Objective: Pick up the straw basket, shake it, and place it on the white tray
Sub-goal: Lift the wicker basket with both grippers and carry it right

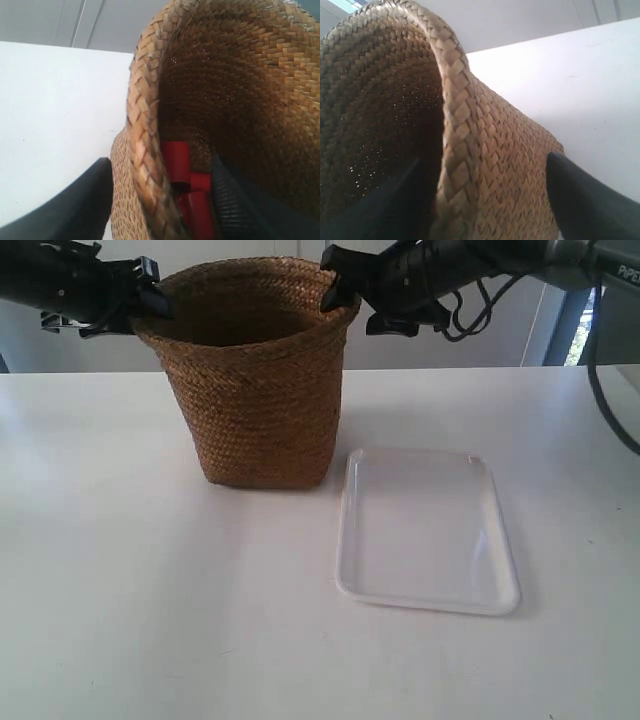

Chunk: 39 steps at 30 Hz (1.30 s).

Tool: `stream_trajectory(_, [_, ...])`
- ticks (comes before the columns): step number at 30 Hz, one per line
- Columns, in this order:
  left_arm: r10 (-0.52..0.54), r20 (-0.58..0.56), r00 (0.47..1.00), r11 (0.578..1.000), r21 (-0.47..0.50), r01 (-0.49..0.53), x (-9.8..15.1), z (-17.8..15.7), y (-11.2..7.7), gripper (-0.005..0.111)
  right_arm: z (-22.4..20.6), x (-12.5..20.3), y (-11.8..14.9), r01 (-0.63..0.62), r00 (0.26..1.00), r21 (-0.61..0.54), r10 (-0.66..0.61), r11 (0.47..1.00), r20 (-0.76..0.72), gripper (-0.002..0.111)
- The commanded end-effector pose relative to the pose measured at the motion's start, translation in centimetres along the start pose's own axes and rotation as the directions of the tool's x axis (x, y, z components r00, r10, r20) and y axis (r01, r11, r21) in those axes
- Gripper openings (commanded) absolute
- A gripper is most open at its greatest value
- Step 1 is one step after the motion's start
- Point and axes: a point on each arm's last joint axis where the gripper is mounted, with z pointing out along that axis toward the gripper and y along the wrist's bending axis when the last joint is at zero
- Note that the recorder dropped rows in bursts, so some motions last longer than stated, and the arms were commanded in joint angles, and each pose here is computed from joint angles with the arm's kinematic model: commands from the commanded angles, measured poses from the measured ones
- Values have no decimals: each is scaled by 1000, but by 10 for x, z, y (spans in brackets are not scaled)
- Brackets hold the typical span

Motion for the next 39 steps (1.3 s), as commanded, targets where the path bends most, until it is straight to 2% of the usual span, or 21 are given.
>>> stream_trajectory(1, [1, -39, 999, 999, 36, 0, 5, 7, -6, 62, 4, 3, -1, -1, 1000, 3, 1, 1000, -17, 59])
stream_trajectory(5, [4, -53, 999, 999, 42, -1, 9, 14, -9, 57, 4, 2, 4, 7, 1000, -6, -7, 1000, -9, 51])
stream_trajectory(8, [-9, -29, 1000, 999, 37, 10, 7, 15, -8, 42, 3, 1, 8, 37, 999, -11, -37, 999, -11, 31])
stream_trajectory(12, [-12, -10, 1000, 999, 43, 12, 3, 13, -11, 14, 3, 2, 9, 115, 993, -12, -115, 993, -12, 1])
stream_trajectory(14, [-13, -3, 1000, 999, 42, 13, 2, 12, -11, 1, 3, 2, 9, 112, 994, -13, -112, 994, -7, 0])
stream_trajectory(15, [-12, -2, 1000, 999, 43, 12, 1, 11, -12, 0, 2, 1, 9, 108, 994, -14, -108, 994, -6, 0])
stream_trajectory(22, [17, -3, 1000, 998, 66, -16, -3, -4, -24, 0, -25, -7, 21, 205, 978, 35, -206, 978, 24, 0])
stream_trajectory(26, [95, 18, 995, 994, 47, -95, -9, -25, -37, 0, -50, -5, 25, 248, 967, 125, -253, 961, 26, 0])
stream_trajectory(28, [96, 35, 995, 994, 51, -98, -10, -37, -44, 0, -62, -2, 28, 256, 964, 151, -264, 955, 35, 0])
stream_trajectory(34, [153, 11, 988, 986, 58, -153, 11, -53, -69, 0, -83, 24, 48, 270, 958, 133, -279, 954, 61, 0])
stream_trajectory(39, [180, 71, 981, 982, 44, -183, 27, -69, -91, 0, -91, 55, 62, 282, 956, 109, -289, 953, 55, 0])
